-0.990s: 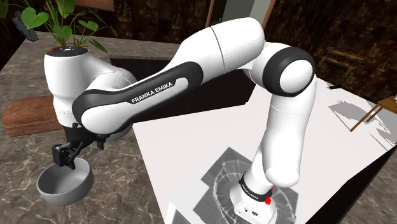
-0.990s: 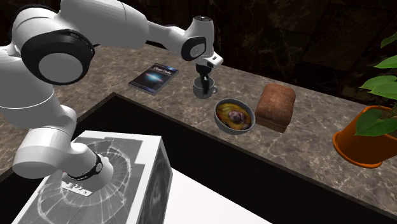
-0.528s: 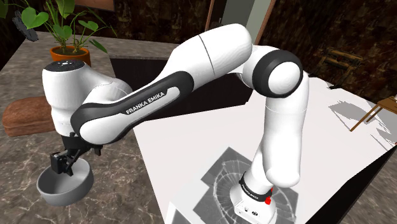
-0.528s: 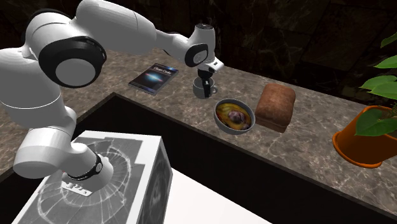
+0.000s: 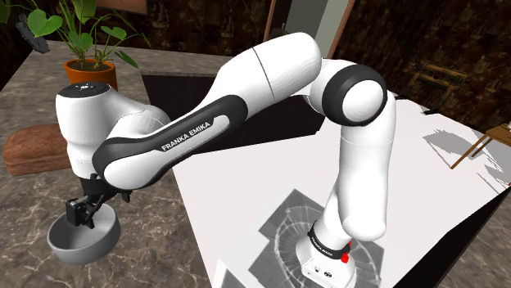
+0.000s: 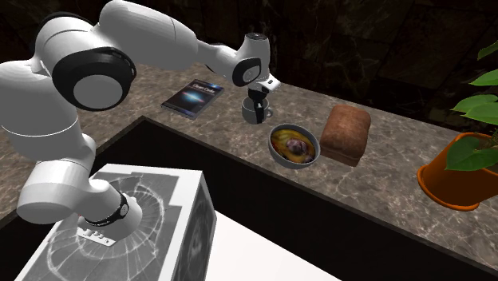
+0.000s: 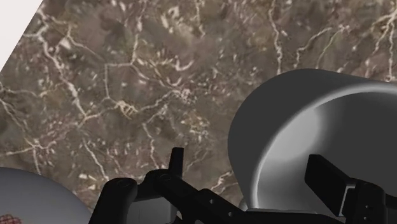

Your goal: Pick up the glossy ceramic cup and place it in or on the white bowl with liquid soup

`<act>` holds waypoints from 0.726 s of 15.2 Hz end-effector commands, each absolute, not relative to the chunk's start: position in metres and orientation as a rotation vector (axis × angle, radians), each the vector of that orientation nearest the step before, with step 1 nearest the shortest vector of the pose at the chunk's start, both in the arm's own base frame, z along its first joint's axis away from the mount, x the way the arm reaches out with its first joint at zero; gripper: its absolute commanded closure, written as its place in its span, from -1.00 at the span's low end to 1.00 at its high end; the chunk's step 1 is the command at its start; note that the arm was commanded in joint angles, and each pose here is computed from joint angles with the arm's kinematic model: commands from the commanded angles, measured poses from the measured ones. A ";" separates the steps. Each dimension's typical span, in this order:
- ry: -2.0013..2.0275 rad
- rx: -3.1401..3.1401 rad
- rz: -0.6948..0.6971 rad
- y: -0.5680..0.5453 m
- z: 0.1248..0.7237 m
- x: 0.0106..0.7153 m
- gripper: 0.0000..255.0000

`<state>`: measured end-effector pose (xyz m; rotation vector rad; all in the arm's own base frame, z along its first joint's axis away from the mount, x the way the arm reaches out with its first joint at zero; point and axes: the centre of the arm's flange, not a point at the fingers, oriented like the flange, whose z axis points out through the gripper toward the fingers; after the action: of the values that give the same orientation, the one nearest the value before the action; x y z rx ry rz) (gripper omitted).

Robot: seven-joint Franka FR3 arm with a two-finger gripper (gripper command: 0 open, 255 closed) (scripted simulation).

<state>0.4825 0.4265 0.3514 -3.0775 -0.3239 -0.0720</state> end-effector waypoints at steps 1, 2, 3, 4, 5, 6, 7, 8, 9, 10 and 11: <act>-0.324 -3.078 -0.072 0.426 0.351 0.483 1.00; -0.324 -3.078 -0.072 0.426 0.351 0.483 1.00; -0.324 -3.078 -0.072 0.426 0.351 0.483 1.00; -0.324 -3.078 -0.072 0.426 0.351 0.483 1.00; -0.324 -3.078 -0.072 0.427 0.351 0.483 1.00; -0.324 -3.078 -0.072 0.426 0.351 0.483 1.00; -0.324 -3.078 -0.072 0.426 0.351 0.483 1.00; -0.324 -3.078 -0.072 0.426 0.351 0.483 1.00; -0.324 -3.078 -0.072 0.427 0.351 0.483 1.00; -0.324 -3.077 -0.072 0.426 0.351 0.483 1.00; -0.324 -3.077 -0.072 0.426 0.357 0.483 1.00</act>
<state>0.4822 0.4262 0.3542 -3.0778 -0.3235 -0.0717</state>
